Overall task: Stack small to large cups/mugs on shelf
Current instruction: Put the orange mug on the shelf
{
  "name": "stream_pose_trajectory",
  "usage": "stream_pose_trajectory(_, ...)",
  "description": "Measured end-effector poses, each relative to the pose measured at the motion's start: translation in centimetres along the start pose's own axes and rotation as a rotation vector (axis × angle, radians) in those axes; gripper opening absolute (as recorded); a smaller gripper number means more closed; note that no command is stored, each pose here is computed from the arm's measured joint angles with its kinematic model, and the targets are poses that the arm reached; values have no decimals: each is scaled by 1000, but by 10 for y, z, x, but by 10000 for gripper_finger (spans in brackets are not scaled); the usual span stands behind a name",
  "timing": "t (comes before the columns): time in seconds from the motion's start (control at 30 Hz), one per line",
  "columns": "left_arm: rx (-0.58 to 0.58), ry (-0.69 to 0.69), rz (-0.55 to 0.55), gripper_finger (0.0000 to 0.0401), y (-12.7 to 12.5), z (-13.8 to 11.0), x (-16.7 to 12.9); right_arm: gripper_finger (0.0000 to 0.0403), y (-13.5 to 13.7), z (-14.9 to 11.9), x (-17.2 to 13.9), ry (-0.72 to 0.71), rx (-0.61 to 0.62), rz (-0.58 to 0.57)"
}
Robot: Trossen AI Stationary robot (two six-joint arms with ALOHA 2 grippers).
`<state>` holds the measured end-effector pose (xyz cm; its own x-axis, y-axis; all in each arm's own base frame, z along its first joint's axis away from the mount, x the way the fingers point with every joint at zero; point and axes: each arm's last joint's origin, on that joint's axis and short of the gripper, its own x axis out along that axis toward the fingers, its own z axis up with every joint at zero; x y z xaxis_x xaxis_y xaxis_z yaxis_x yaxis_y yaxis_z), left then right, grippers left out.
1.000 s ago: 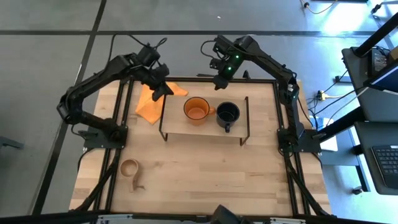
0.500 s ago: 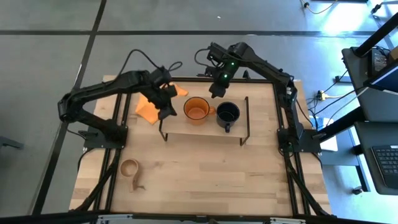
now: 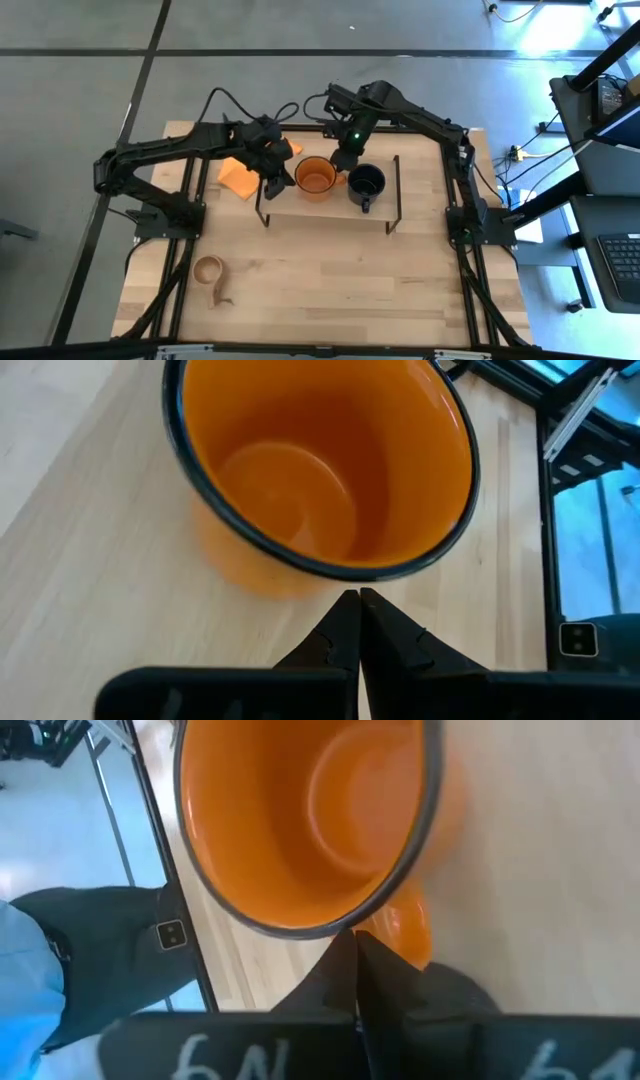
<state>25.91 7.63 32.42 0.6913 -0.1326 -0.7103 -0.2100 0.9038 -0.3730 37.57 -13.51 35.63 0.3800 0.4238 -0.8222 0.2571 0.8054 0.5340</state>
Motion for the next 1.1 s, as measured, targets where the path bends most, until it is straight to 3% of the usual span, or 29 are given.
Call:
stream_pose_trajectory(0.43,2,26,88,0,-1,-4,1,3,6,6,5,-53,-40,-47)
stream_pose_trajectory(0.73,-14,90,172,0,1,-13,-4,3,8,11,20,-23,-32,27)
stream_pose_trajectory(1.1,-4,34,220,0,-1,-16,-24,3,27,15,34,-36,-70,64)
